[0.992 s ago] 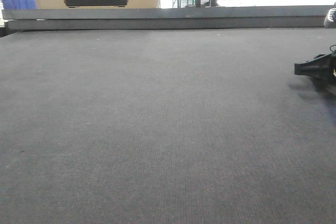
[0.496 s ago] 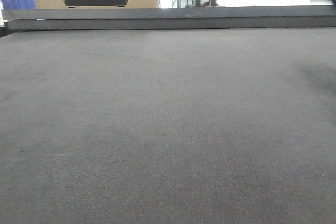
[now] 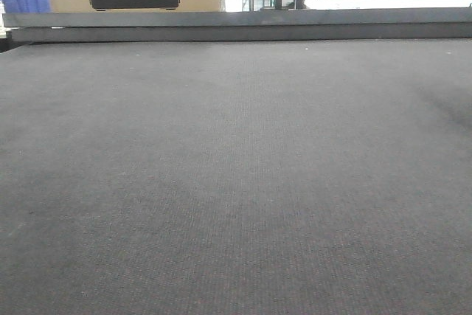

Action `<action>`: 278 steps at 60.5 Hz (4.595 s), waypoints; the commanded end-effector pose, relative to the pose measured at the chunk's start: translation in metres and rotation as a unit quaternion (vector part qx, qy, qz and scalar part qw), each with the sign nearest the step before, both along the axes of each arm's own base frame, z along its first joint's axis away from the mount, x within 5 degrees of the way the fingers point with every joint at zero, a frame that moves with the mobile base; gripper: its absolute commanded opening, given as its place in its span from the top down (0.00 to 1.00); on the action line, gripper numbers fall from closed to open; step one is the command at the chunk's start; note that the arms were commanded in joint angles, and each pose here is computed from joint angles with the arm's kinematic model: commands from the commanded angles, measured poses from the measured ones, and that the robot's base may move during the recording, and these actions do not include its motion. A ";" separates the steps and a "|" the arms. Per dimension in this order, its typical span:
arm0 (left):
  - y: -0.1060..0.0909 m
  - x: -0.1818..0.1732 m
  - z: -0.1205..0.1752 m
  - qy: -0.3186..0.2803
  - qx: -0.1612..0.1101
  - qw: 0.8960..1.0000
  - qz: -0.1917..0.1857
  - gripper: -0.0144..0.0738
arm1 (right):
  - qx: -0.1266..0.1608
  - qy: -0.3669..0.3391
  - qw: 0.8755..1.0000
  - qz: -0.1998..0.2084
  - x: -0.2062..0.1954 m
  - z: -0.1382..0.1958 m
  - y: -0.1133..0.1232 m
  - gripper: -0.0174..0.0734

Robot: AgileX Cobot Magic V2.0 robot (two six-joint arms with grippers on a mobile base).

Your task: Place cylindrical capacitor in blue bin on shelf

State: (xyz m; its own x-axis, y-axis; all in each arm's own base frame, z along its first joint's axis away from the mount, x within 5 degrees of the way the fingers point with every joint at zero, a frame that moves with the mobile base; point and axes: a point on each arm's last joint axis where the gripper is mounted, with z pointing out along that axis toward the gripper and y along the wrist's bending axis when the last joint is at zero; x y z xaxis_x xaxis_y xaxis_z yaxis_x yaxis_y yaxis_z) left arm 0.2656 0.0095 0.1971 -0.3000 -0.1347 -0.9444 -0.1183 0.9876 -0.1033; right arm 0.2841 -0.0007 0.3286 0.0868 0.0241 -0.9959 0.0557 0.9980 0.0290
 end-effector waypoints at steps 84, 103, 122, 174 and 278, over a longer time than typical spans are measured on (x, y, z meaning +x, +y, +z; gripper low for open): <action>0.023 0.124 -0.051 0.002 -0.005 0.999 0.038 0.19 | 0.001 0.014 1.000 0.001 -0.003 0.001 -0.001 0.91; 0.022 0.123 -0.051 0.016 -0.006 0.999 0.034 0.91 | 0.001 0.014 1.000 0.001 -0.003 0.001 -0.001 0.91; 0.003 0.097 0.026 0.036 0.014 0.999 -0.025 0.96 | 0.007 0.109 0.994 0.025 -0.006 0.009 0.004 0.91; -0.038 -0.059 0.198 0.067 0.096 0.985 -0.127 0.96 | 0.007 0.271 0.960 0.075 -0.089 0.031 0.011 0.91; -0.030 -0.100 0.196 0.078 0.093 0.985 -0.123 0.96 | -0.028 0.144 0.987 0.070 -0.183 0.075 0.008 0.91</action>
State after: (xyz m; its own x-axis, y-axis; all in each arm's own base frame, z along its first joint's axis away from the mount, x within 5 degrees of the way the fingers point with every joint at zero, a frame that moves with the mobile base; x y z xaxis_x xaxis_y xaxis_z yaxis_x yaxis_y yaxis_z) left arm 0.1663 -0.0196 0.3894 -0.4724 0.1364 -0.8708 0.1215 0.9886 0.0890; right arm 0.1029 0.0084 0.3975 -0.2451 -0.0327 -0.9689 -0.0937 0.9956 -0.0099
